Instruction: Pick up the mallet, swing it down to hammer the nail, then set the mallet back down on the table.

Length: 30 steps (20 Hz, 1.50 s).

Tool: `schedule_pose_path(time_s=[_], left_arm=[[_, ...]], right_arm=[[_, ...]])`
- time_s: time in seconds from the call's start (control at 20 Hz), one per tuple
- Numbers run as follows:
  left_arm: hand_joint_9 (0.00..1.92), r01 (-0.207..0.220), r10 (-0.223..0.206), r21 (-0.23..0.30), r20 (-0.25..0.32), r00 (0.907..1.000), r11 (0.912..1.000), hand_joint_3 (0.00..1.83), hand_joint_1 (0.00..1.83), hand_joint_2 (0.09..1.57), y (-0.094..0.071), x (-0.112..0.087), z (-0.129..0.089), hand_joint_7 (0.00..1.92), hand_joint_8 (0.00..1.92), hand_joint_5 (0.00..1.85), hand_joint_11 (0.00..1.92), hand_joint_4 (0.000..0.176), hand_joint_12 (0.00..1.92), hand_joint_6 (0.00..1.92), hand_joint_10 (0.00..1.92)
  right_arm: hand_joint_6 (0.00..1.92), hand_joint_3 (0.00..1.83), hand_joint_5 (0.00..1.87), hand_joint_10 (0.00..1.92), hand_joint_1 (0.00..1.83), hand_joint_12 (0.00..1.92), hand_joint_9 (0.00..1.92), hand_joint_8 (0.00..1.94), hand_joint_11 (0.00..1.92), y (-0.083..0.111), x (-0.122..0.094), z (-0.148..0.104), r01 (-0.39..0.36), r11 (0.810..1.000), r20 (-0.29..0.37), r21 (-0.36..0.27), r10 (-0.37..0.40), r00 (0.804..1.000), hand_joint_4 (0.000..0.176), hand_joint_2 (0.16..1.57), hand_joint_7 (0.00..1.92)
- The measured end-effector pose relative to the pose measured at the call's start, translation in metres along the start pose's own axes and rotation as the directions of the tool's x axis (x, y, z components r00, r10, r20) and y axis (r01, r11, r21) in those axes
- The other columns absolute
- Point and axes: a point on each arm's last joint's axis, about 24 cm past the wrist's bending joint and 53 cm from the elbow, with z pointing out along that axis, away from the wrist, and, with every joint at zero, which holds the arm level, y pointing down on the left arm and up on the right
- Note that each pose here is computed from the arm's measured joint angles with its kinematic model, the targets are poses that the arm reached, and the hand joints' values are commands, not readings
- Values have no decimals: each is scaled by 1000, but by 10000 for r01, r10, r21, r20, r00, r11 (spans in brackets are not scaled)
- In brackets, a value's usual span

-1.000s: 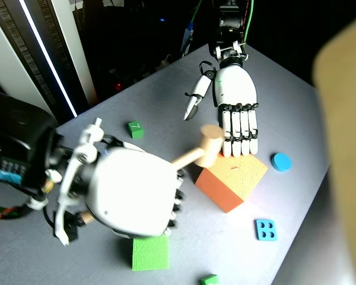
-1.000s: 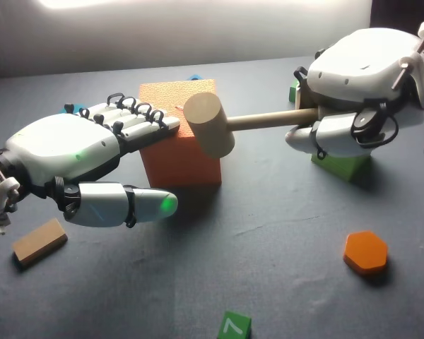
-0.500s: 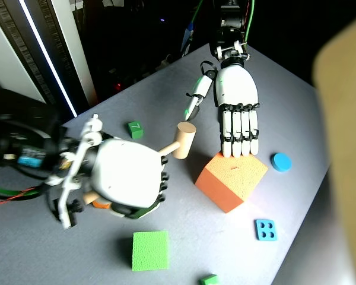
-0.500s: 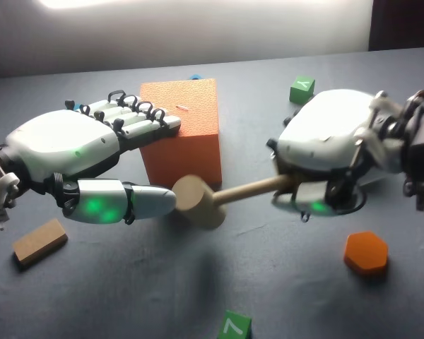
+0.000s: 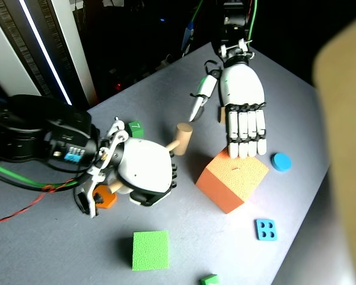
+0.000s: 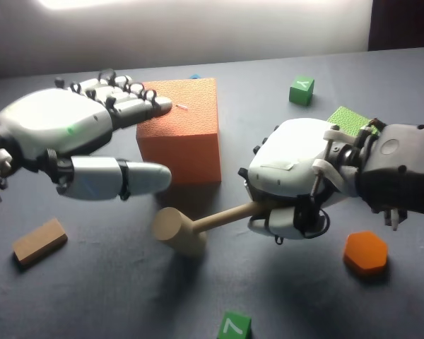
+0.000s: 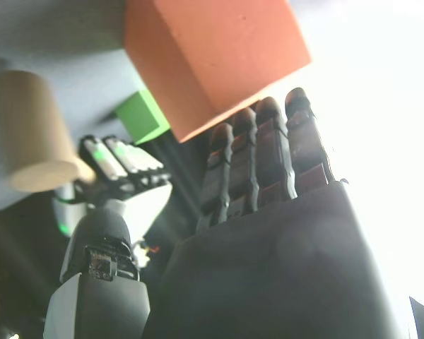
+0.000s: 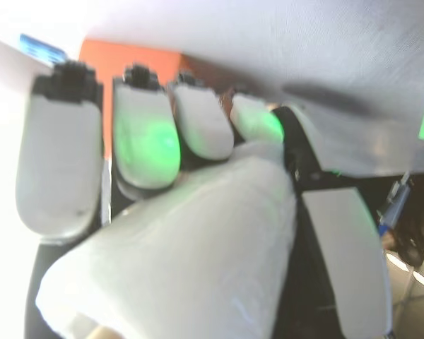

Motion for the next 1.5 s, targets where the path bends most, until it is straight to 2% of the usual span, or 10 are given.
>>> schedule_pose_path(time_s=[0.4, 0.6, 0.65, 0.7, 0.9, 0.95, 1.0, 1.05, 1.1, 1.5], left_arm=[[105, -269, 269, 26, 193, 9995, 9996, 0, 0, 1176, -11, -27, -6, 147, 8, 140, 33, 0, 48, 7, 7], [104, -492, 492, 168, -23, 9988, 9987, 1, 0, 1181, -22, -32, -9, 140, 3, 139, 34, 0, 55, 4, 5], [104, -476, 478, 135, -91, 9988, 9988, 0, 0, 1174, -23, -31, -11, 135, 1, 127, 35, 0, 57, 0, 4], [109, -530, 532, 134, -176, 9984, 9985, 0, 0, 1175, -26, -30, -14, 140, 3, 133, 35, 0, 58, 4, 6], [124, -517, 515, -46, -388, 9979, 9986, 2, 0, 1183, -28, -27, -24, 153, 6, 140, 50, 0, 73, 5, 9], [111, -511, 508, -54, -433, 9978, 9987, 0, 0, 1179, -29, -26, -25, 138, 1, 126, 39, 0, 72, 0, 3], [115, -467, 465, -32, -506, 9976, 9989, 2, 0, 1184, -32, -22, -25, 144, 4, 134, 38, 0, 76, 4, 4], [115, -455, 454, -9, -519, 9976, 9990, 2, 0, 1184, -33, -22, -26, 144, 4, 134, 38, 0, 76, 4, 4], [109, -464, 464, 13, -534, 9975, 9989, 1, 0, 1182, -34, -21, -26, 137, 0, 129, 31, 0, 75, 2, 1], [131, -358, 388, 328, -970, 9945, 9988, 0, 0, 1184, -45, -8, -28, 167, 6, 157, 0, 0, 204, 4, 3]], right_arm=[[1921, 0, 1283, 1921, 273, 1921, 1585, 1941, 1610, -5, 1, 2, 105, 9998, 24, 158, -106, 9999, 176, 1546, 1484], [1921, 0, 1113, 1921, 413, 1921, 1288, 1941, 1254, -7, 4, 3, 173, 9996, -8, 217, -173, 9999, 176, 1417, 1214], [1921, 3, 1053, 1921, 461, 1921, 1218, 1941, 1203, -6, 4, 3, 172, 9996, -12, 207, -172, 9999, 76, 1375, 1162], [1921, 0, 1002, 1921, 481, 1921, 1179, 1941, 1162, -6, 4, 4, 168, 9997, -16, 197, -168, 9999, 0, 1360, 1132], [1856, 0, 650, 1921, 550, 1921, 845, 1889, 824, -7, 10, 3, 180, 9996, -136, 207, -178, 9997, 0, 1333, 833], [1660, 18, 610, 1799, 789, 1918, 754, 1719, 667, -8, 12, 3, 150, 9996, -158, 220, -146, 9998, 6, 1330, 758], [1592, 5, 611, 1653, 864, 1836, 740, 1579, 622, -8, 13, 3, 137, 9997, -199, 206, -133, 9997, 32, 1331, 751], [1592, 5, 611, 1653, 864, 1836, 740, 1579, 622, -8, 14, 3, 145, 9997, -202, 207, -141, 9997, 32, 1331, 751], [1431, 0, 634, 1535, 698, 1783, 765, 1468, 631, -9, 13, 3, 146, 9996, -192, 227, -142, 9997, 0, 1317, 785], [347, 0, 914, 784, 529, 1535, 760, 401, 452, -9, 12, -3, 162, 9996, -195, 216, -158, 9997, 0, 1309, 962]])
